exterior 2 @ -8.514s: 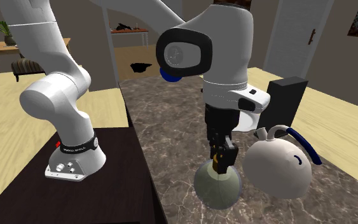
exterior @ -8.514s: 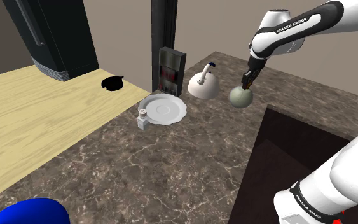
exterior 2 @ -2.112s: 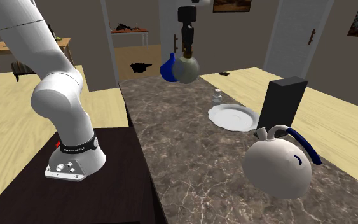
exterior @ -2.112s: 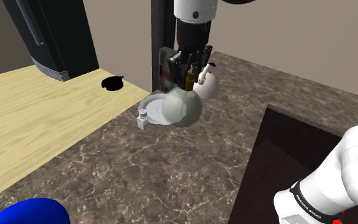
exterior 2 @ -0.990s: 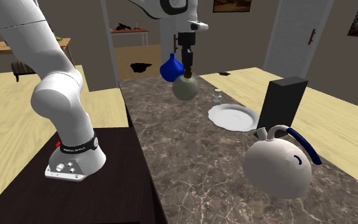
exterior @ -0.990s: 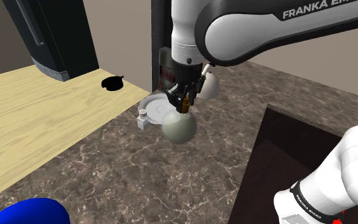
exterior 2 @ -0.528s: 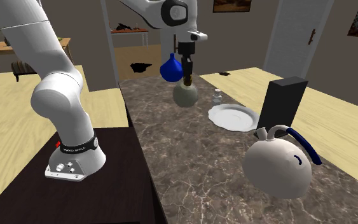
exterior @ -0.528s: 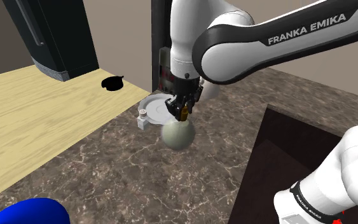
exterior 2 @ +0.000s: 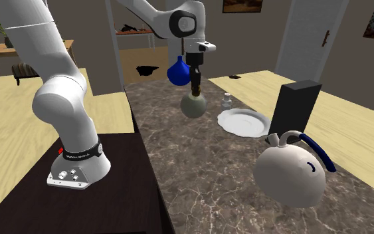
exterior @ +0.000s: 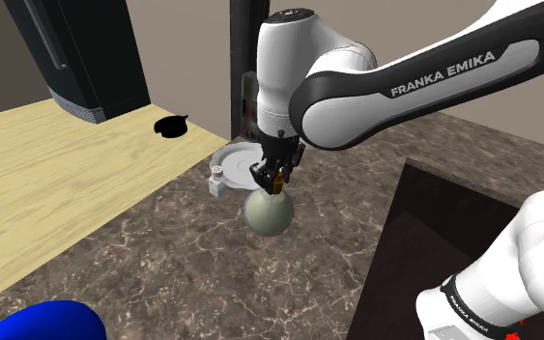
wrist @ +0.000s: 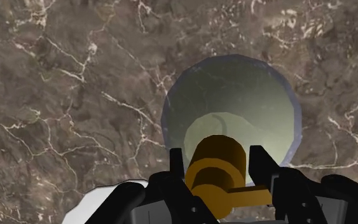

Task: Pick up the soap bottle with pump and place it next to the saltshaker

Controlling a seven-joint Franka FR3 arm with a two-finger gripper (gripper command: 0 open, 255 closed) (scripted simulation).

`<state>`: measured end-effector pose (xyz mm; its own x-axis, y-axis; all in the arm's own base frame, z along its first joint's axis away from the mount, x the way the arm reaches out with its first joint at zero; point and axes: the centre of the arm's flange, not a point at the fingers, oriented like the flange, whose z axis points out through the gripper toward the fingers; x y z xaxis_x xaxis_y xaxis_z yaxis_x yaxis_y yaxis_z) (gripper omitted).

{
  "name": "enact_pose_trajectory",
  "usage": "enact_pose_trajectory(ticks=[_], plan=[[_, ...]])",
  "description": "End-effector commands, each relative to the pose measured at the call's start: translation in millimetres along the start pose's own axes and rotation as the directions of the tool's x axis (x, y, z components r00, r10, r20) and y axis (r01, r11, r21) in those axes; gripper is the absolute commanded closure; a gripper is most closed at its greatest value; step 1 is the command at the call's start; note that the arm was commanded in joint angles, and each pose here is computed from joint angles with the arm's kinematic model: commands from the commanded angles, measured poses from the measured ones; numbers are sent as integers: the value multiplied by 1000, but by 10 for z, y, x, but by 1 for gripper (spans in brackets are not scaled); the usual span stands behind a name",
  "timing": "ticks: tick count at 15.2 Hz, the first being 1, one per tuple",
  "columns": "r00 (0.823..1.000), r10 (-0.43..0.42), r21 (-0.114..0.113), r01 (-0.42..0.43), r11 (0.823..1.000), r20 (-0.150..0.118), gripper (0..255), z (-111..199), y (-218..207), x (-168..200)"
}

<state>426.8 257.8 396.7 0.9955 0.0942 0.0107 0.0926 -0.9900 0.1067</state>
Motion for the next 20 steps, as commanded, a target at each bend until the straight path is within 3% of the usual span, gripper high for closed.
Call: enact_pose_trajectory(ticks=[1, 5, 6, 11, 15, 20], plan=[[1000, 0, 0, 0, 1000, -1, 255, 4, 3, 2], [1000, 0, 0, 0, 1000, -1, 255, 4, 3, 2], [1000, 0, 0, 0, 1000, -1, 0, 4, 2, 2], [1000, 0, 0, 0, 1000, -1, 0, 4, 3, 2], [1000, 0, 0, 0, 1000, -1, 0, -496, 3, 2], [1000, 0, 0, 0, 1000, -1, 0, -496, 3, 2]])
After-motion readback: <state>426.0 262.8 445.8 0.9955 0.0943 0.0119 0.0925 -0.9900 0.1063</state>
